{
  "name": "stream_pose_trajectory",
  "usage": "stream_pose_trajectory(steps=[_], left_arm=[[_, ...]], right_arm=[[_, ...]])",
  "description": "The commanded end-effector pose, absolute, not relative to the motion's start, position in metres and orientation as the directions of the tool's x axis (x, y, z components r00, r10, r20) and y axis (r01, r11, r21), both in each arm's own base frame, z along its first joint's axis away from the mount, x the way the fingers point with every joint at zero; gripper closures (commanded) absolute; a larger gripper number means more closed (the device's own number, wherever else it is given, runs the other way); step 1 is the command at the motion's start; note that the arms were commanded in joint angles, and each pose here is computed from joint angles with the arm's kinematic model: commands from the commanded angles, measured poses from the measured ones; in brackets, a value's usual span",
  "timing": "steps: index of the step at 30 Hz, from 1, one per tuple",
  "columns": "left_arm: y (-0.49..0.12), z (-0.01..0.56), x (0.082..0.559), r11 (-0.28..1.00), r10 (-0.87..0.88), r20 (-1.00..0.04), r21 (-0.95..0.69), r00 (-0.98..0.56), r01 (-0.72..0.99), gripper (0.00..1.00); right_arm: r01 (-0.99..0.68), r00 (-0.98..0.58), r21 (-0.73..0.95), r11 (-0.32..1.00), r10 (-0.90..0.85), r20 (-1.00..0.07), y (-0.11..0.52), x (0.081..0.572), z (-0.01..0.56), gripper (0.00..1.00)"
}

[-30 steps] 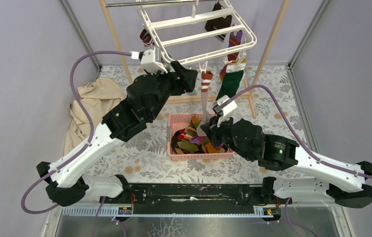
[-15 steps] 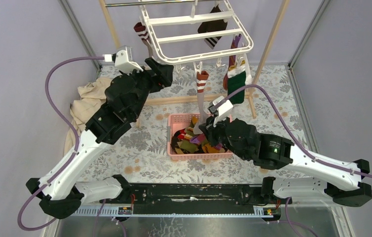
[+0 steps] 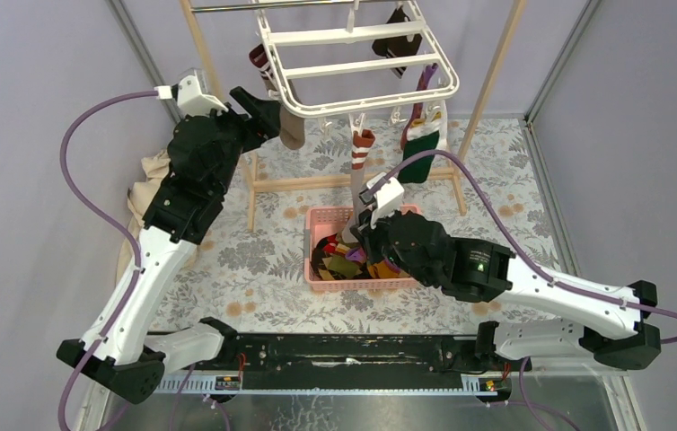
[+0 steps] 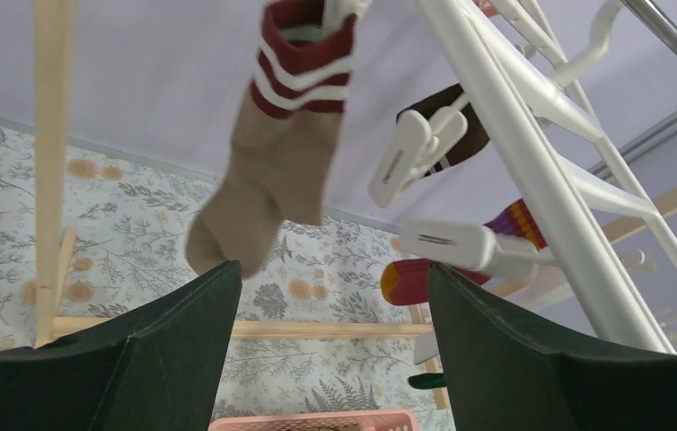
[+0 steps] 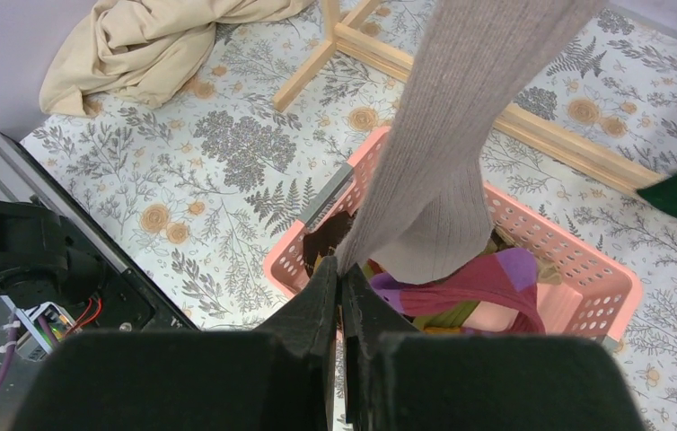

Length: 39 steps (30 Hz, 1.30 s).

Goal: Remove the socks clipped to the hanger
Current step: Adjust the hanger on the clothesline.

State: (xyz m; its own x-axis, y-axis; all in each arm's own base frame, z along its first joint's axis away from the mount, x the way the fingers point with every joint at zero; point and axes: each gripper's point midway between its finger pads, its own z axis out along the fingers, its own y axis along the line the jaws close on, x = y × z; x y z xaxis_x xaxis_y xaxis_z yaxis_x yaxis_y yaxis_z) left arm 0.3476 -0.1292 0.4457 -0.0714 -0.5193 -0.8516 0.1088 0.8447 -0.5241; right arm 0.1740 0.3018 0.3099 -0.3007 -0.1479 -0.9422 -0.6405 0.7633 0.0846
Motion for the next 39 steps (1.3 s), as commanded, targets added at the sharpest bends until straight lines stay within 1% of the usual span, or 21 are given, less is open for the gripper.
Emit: stream_pose_trajectory(steps=[1, 10, 18, 23, 27, 30, 32, 36, 39], left_arm=[[-0.122, 0.452, 0.345, 0.831, -0.535, -0.842, -0.539, -0.068, 0.14, 0.17], [-0.101, 0.453, 0.317, 0.853, -0.509, -0.859, -0.511, -0.05, 0.105, 0.14], [-0.088, 0.435, 0.297, 0.864, -0.494, -0.867, -0.498, -0.068, 0.07, 0.11], [-0.084, 0.431, 0.283, 0.861, -0.499, -0.864, -0.503, -0.073, 0.071, 0.11], [-0.076, 0.433, 0.268, 0.855, -0.512, -0.858, -0.514, -0.055, 0.068, 0.11], [-0.071, 0.434, 0.26, 0.853, -0.516, -0.855, -0.518, -0.045, 0.063, 0.11], [-0.069, 0.435, 0.256, 0.853, -0.516, -0.856, -0.518, -0.043, 0.062, 0.11], [-0.068, 0.436, 0.253, 0.851, -0.519, -0.854, -0.521, -0.044, 0.064, 0.11], [-0.068, 0.436, 0.252, 0.851, -0.519, -0.854, -0.521, -0.044, 0.064, 0.11]], right_arm=[[-0.67, -0.267, 0.113, 0.734, -0.097, -0.959, 0.316, 0.172, 0.339, 1.0], [-0.715, -0.255, 0.081, 0.694, -0.151, -0.955, 0.359, 0.177, 0.344, 1.0], [-0.763, -0.217, 0.009, 0.647, -0.243, -0.945, 0.422, 0.19, 0.347, 1.0], [-0.788, -0.178, -0.051, 0.613, -0.307, -0.935, 0.465, 0.21, 0.349, 1.0], [-0.824, -0.215, 0.022, 0.566, -0.276, -0.937, 0.49, 0.233, 0.353, 1.0], [-0.833, -0.258, 0.084, 0.548, -0.249, -0.934, 0.501, 0.262, 0.35, 1.0], [-0.836, -0.262, 0.106, 0.538, -0.223, -0.939, 0.506, 0.278, 0.359, 1.0], [-0.825, -0.277, 0.119, 0.553, -0.212, -0.937, 0.508, 0.303, 0.357, 1.0], [-0.821, -0.281, 0.114, 0.56, -0.222, -0.934, 0.503, 0.306, 0.35, 1.0]])
